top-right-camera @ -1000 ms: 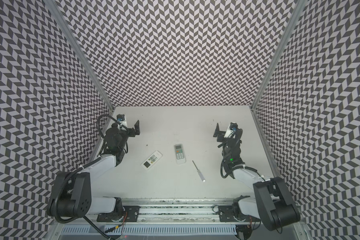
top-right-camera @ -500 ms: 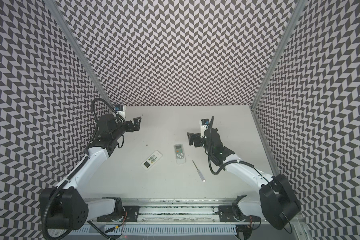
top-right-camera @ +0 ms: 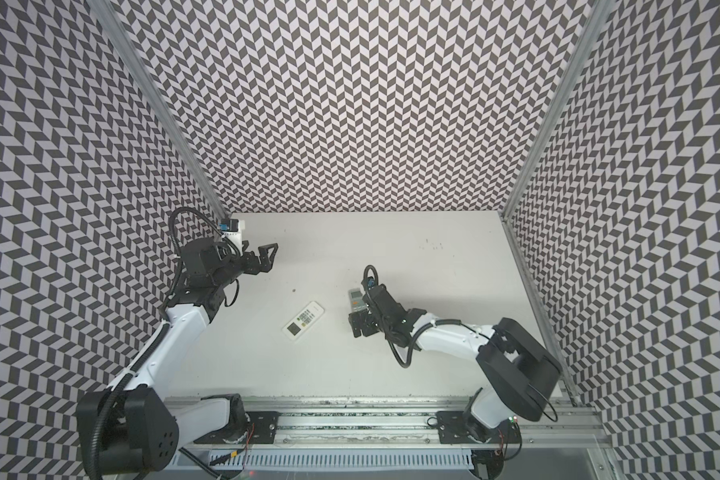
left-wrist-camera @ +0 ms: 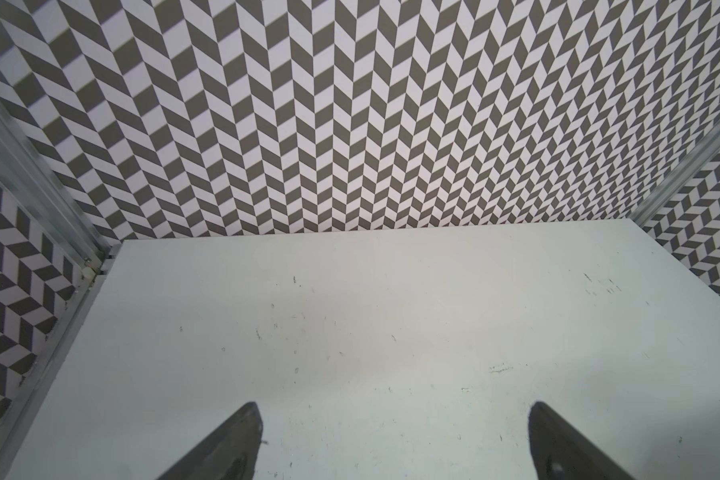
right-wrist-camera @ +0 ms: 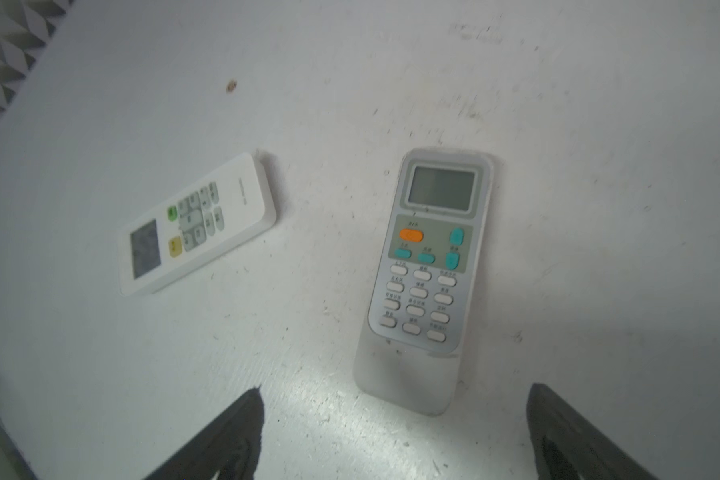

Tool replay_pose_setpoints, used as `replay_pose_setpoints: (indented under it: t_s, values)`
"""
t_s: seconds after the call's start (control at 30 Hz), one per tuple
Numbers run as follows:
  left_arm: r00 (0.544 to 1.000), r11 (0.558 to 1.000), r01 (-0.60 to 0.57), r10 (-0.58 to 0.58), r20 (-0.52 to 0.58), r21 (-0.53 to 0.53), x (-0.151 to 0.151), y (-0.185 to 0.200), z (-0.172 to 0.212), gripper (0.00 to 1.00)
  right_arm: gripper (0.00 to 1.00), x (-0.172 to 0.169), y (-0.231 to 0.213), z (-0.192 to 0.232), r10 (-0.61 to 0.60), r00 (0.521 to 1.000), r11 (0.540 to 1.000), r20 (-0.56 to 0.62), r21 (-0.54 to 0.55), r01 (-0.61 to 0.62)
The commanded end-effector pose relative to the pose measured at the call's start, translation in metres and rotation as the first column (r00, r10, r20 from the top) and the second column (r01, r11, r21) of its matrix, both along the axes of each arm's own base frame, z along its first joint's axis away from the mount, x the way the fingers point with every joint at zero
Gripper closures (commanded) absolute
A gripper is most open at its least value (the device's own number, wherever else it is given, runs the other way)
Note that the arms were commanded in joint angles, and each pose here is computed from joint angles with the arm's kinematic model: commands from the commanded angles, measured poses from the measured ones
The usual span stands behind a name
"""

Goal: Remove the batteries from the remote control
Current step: 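Reach the right gripper to the grey-white remote and grasp its end, then lift the remote with the right gripper while the left arm reaches in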

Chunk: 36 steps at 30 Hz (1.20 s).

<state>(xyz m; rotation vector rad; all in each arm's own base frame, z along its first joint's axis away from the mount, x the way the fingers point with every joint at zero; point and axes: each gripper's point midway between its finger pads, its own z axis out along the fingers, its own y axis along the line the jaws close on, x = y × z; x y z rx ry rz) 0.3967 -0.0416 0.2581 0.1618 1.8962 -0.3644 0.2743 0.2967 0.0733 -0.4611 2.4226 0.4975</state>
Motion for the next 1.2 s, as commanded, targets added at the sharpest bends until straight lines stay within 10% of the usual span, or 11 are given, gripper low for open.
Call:
replay_pose_setpoints:
  t_s: [0.0, 0.67, 1.17]
  values:
    - [0.999, 0.999, 0.022, -0.021, 0.035, -0.026, -0.004, 0.000, 0.011, 0.00, 0.05, 0.006, 0.011, 0.000, -0.003, 1.000, 0.998, 0.026, -0.061, 0.004]
    - [0.998, 1.000, 0.014, -0.014, 0.055, -0.009, -0.009, 0.016, 0.014, 0.00, 0.10, 0.017, 0.009, -0.044, -0.020, 0.999, 0.968, 0.035, -0.250, 0.028]
    - [0.994, 0.997, 0.050, -0.055, 0.091, 0.054, -0.019, 0.014, 0.023, 0.00, 0.43, 0.032, -0.001, -0.050, -0.022, 0.998, 0.970, 0.067, -0.238, 0.037]
